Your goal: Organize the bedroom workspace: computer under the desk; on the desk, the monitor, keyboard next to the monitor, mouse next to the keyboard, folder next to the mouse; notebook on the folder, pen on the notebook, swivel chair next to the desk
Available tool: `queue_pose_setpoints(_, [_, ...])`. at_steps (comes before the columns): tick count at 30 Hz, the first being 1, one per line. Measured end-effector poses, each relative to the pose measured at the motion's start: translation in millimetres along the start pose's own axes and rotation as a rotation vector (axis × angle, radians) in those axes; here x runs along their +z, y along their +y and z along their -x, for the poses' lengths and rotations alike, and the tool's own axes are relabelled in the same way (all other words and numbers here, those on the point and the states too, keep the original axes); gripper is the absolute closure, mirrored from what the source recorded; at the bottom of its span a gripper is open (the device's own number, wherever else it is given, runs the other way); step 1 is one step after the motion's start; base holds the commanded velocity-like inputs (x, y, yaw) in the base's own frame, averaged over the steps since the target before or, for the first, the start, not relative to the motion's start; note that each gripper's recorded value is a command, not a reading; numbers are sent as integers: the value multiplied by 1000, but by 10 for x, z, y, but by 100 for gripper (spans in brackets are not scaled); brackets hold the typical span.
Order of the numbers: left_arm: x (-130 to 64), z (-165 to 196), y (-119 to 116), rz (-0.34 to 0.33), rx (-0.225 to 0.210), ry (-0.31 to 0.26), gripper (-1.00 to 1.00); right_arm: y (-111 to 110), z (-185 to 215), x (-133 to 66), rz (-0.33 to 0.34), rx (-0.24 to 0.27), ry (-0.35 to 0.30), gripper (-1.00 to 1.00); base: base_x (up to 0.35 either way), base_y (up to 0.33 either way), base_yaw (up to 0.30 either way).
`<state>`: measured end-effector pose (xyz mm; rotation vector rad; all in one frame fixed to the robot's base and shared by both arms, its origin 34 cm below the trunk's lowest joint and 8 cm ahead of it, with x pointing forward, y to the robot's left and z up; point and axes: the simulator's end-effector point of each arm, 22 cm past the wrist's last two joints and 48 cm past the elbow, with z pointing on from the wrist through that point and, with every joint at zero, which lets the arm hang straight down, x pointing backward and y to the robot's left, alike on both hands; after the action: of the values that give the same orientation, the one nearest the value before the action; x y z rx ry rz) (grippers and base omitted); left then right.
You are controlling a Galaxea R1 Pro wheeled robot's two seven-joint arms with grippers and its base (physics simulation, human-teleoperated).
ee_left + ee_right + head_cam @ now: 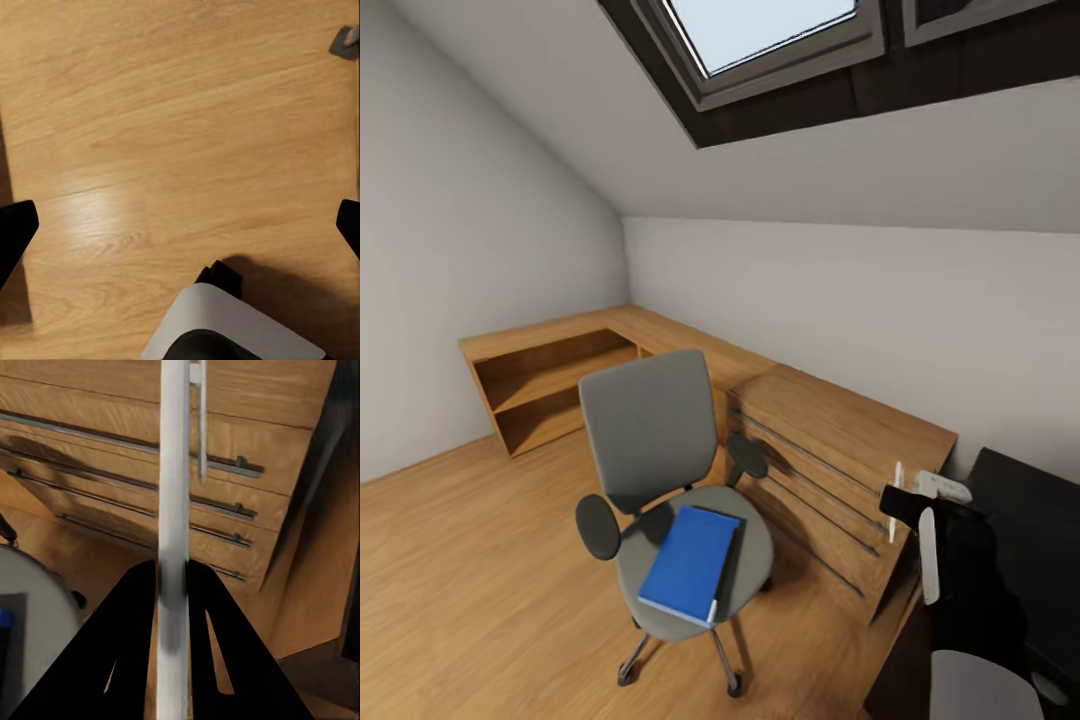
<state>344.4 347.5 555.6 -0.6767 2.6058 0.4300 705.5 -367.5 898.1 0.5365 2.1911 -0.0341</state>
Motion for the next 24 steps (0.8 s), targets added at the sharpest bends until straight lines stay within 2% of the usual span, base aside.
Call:
queue_pose_setpoints(8, [-1,-9,-3,-1,5,-5,-100,-156,32,14,-39,-8,-4,100,0,-145,-290])
queue_pose_setpoints(14, [-2,60,0,0,-11,-40,-100,-222,47,13,-60,-9,-7,100,0,-259,-293])
queue_pose_setpoints(20, [-3,69,2,1,-13,-44,-100,-210,41,28,-60,-17,-9,100,0,-28,-89])
queue_pose_setpoints(23, [-3,69,1,1,-14,-44,-100,-385,-123,224,-85,-41,21,100,0,-1,-3])
queue_pose_setpoints(24, [-4,67,-2,0,-14,-44,-100,-500,-229,351,-100,-58,35,100,0,0,0])
